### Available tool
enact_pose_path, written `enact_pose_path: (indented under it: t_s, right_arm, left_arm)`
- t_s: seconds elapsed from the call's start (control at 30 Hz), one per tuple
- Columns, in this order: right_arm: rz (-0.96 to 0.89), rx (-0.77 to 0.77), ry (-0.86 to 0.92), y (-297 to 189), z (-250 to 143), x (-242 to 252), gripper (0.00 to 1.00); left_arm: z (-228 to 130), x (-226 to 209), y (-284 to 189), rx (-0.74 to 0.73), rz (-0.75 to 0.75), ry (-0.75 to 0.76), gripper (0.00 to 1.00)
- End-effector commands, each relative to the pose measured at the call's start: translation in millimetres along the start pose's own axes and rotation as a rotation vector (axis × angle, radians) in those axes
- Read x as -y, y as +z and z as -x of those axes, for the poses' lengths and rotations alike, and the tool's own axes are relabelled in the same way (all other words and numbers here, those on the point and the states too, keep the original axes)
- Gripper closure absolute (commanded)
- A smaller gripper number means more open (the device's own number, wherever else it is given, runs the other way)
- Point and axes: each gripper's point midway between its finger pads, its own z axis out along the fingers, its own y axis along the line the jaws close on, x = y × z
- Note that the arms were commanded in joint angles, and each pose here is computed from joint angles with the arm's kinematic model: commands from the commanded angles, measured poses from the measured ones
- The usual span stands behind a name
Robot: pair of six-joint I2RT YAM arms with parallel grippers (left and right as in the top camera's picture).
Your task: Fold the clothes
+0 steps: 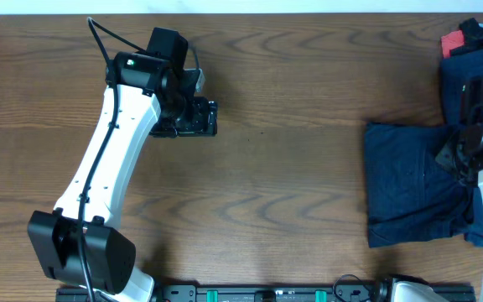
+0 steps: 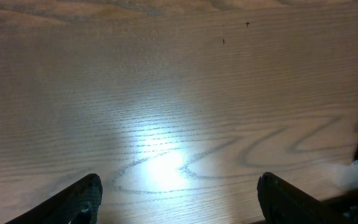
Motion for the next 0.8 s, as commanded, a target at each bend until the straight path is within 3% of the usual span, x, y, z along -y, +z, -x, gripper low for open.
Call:
enact_pose_path:
  t_s: [0.0, 0.4, 0.77]
  right_arm:
    - [-0.056, 0.017, 0.053, 8.1, 5.7, 6.4, 0.99]
    - [-0.096, -0.024, 0.112, 57.9, 23.3, -6.5, 0.99]
    - [-0.132, -0.16, 0.132, 102.7, 1.7, -21.4, 0.99]
  left_arm:
    - [-1.4, -1.6, -6.3, 0.018, 0.007, 0.013, 0.18]
    - [-2.1, -1.8, -6.3, 0.015, 0.007, 0.013, 0.18]
    - [-2.2, -1.8, -6.3, 0.014, 0.007, 0.012, 0.18]
